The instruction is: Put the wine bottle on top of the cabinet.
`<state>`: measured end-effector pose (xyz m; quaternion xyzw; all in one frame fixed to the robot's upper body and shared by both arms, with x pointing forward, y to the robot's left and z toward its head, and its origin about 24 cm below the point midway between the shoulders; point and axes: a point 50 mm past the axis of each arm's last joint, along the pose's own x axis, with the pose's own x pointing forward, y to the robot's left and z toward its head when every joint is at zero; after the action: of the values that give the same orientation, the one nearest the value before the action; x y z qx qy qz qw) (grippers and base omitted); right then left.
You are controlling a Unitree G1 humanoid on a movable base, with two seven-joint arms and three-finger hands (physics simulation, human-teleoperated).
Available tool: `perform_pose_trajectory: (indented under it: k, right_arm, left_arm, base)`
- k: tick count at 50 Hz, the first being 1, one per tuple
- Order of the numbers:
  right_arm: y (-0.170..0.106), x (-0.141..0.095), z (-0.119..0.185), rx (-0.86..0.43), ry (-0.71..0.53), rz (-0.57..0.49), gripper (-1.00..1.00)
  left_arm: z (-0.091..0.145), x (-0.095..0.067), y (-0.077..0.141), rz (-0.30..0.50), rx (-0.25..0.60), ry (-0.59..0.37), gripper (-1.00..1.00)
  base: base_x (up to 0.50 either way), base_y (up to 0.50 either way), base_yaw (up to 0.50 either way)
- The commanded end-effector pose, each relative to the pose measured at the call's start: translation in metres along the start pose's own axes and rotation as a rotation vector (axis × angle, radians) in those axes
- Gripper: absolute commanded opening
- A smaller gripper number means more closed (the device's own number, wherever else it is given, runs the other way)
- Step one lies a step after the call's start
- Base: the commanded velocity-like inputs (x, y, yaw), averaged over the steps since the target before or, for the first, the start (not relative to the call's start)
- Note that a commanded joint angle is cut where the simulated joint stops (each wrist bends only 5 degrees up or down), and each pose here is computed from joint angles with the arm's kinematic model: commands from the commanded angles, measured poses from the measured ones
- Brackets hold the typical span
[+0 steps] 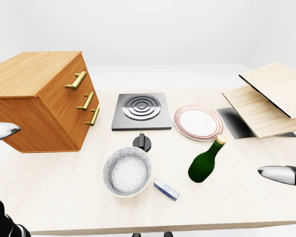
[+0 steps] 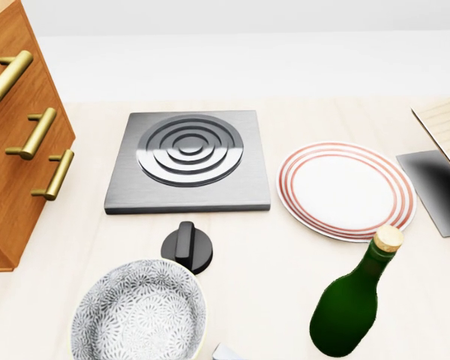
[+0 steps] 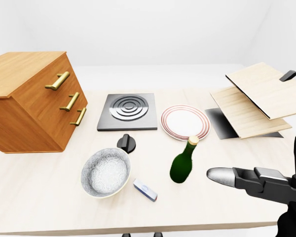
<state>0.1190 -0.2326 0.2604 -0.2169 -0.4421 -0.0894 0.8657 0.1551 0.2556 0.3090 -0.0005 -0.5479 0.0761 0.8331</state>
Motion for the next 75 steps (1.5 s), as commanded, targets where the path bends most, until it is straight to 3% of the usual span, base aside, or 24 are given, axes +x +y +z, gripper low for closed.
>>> perform_pose_trajectory:
  k: [1, 21, 23, 24, 42, 47, 53, 59, 61, 64, 75]
  right_arm:
    - [0.001, 0.001, 0.001, -0.014, -0.001, 0.005, 1.0]
    - [0.001, 0.0, 0.0, -0.018, 0.004, 0.008, 1.0]
    - [-0.005, -0.002, 0.001, 0.034, -0.009, -0.052, 1.0]
    - [-0.012, -0.005, 0.004, 0.12, -0.036, -0.099, 1.0]
    - [-0.002, -0.006, -0.002, 0.172, 0.006, -0.089, 1.0]
    - [0.011, -0.012, -0.029, 0.136, 0.138, -0.057, 1.0]
    - [0.03, -0.021, -0.06, 0.19, 0.285, -0.024, 1.0]
    - [0.027, -0.017, -0.048, 0.213, 0.222, -0.036, 1.0]
    - [0.031, -0.017, -0.05, 0.124, 0.257, 0.017, 1.0]
    - [0.038, -0.019, -0.053, 0.112, 0.28, 0.063, 1.0]
    - [0.034, -0.022, -0.055, 0.143, 0.287, 0.019, 1.0]
  left_arm:
    - [0.001, 0.0, 0.0, -0.002, 0.001, -0.003, 1.0]
    - [0.002, 0.0, -0.001, -0.006, 0.003, -0.006, 1.0]
    - [0.003, 0.0, -0.001, -0.006, 0.001, -0.009, 1.0]
    - [0.003, 0.0, 0.0, -0.005, 0.0, -0.011, 1.0]
    - [0.0, -0.001, 0.0, -0.005, 0.005, 0.006, 1.0]
    - [-0.003, -0.002, 0.0, -0.009, 0.014, 0.018, 1.0]
    - [-0.003, -0.002, 0.0, -0.011, 0.02, 0.014, 1.0]
    - [-0.003, -0.002, 0.0, -0.011, 0.021, 0.014, 1.0]
    - [-0.002, -0.002, 0.0, -0.012, 0.022, 0.012, 1.0]
    - [-0.002, -0.002, 0.0, -0.012, 0.022, 0.011, 1.0]
    - [-0.003, -0.002, 0.001, -0.012, 0.027, 0.015, 1.0]
  base:
    - [0.48, 0.22, 0.0]
    - [0.48, 0.22, 0.0]
    - [0.48, 0.22, 0.0]
    - [0.0, 0.0, 0.0]
    - [0.0, 0.0, 0.0]
    - [0.0, 0.0, 0.0]
    - [0.0, 0.0, 0.0]
    - [0.0, 0.0, 0.0]
    - [0.0, 0.0, 0.0]
    - [0.0, 0.5, 0.0]
    - [0.0, 0.5, 0.0]
